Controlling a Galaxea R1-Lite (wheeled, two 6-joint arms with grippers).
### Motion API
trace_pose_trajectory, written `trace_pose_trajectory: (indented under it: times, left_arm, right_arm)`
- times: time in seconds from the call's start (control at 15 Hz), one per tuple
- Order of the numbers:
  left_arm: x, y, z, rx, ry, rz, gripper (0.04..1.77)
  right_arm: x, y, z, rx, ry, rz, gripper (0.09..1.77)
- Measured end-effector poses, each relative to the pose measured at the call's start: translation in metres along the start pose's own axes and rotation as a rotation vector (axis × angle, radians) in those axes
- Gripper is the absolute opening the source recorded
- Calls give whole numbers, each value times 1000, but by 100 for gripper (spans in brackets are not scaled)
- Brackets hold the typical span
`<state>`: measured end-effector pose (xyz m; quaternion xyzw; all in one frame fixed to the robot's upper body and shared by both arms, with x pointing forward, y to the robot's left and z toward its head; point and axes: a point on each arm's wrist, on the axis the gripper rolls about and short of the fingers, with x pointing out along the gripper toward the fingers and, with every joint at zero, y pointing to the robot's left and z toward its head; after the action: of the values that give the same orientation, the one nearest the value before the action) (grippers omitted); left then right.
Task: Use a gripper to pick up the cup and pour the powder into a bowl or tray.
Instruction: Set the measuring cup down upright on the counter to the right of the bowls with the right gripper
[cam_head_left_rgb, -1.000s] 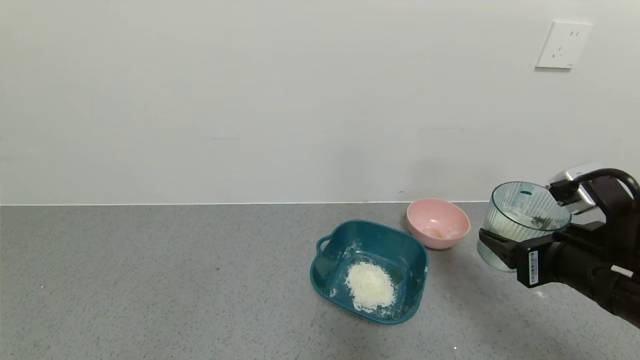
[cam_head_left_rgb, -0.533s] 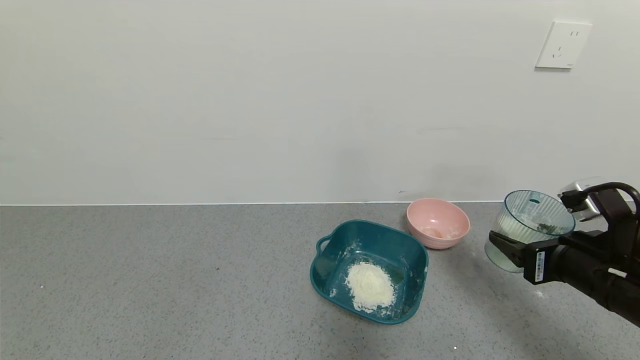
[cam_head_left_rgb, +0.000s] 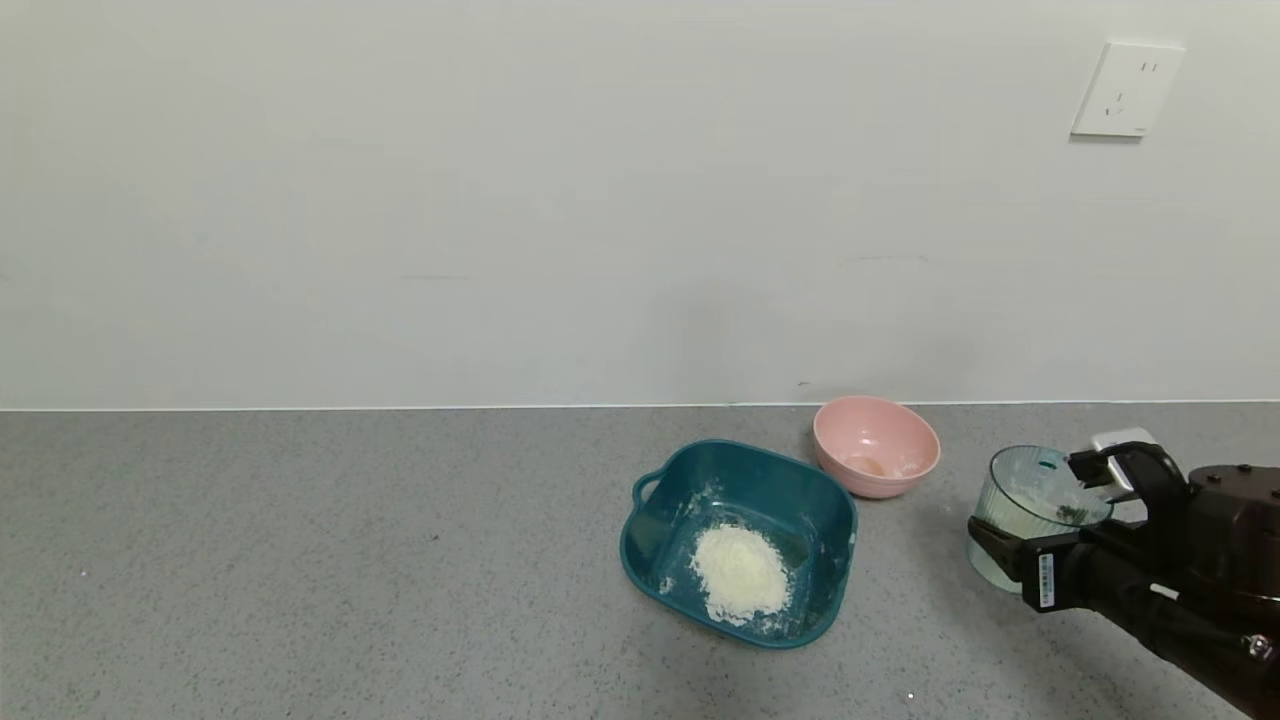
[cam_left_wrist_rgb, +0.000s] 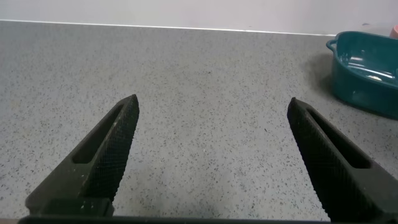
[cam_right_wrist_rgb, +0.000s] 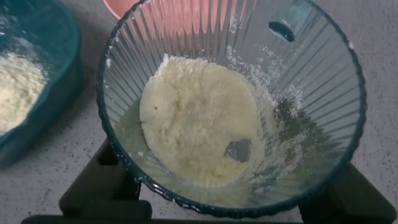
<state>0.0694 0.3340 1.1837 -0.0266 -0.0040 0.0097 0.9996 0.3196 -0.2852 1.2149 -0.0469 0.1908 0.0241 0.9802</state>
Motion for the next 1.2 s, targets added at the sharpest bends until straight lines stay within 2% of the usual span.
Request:
trace_pose_trajectory:
  times: [0.53,0.87,1.2]
  left_arm:
    - [0,0,0,0,0,0,172]
    - [0,0,0,0,0,0,172]
    - [0,0,0,0,0,0,172]
  right_arm:
    - [21,-5,-21,-2,109,-34,134]
    - [34,-7,-25,22,67,-47,134]
    - [45,-5,-31,23,56,-48,134]
